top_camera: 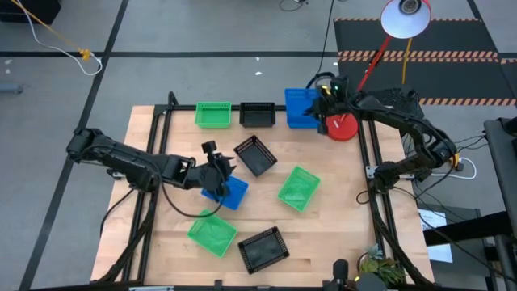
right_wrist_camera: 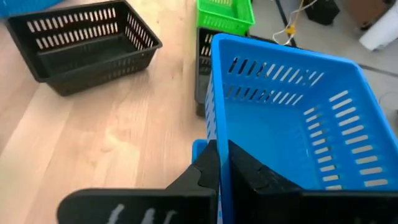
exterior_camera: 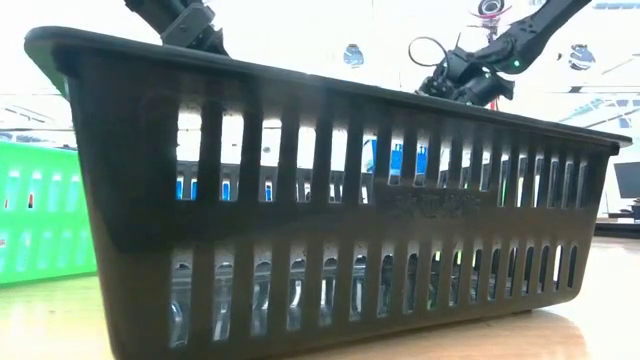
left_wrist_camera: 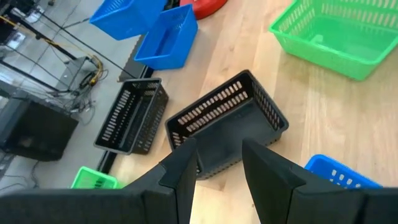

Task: Stack baskets by color
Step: Stack the bottom blue bin on the top blue bin

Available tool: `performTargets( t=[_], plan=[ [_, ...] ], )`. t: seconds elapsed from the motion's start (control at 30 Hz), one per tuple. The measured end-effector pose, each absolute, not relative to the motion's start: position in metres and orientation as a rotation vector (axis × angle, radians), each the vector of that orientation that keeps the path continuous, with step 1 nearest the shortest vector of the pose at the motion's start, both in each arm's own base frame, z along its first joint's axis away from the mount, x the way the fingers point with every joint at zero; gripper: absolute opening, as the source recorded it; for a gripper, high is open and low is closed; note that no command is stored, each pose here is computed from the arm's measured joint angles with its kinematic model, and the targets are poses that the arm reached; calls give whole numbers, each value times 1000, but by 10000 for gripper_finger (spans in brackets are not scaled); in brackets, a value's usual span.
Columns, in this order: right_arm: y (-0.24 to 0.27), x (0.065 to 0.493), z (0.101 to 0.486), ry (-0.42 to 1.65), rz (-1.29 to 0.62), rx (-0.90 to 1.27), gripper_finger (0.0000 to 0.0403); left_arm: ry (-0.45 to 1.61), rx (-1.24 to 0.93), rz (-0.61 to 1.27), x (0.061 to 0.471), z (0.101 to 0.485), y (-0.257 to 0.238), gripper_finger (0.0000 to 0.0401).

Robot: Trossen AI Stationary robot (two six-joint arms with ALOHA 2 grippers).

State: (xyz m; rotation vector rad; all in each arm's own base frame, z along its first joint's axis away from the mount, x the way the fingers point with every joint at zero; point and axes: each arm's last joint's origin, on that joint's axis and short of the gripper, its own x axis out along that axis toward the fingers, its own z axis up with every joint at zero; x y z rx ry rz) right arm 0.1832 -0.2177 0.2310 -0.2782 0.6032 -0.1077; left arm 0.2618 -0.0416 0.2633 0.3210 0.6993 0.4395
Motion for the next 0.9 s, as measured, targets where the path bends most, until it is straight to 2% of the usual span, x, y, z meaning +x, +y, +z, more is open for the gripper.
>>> performTargets(
  t=[0.9],
  plan=[
    [-227, 176, 179, 646, -137, -280, 4, 597, 311, 361, 274, 273, -33, 131]
  ],
)
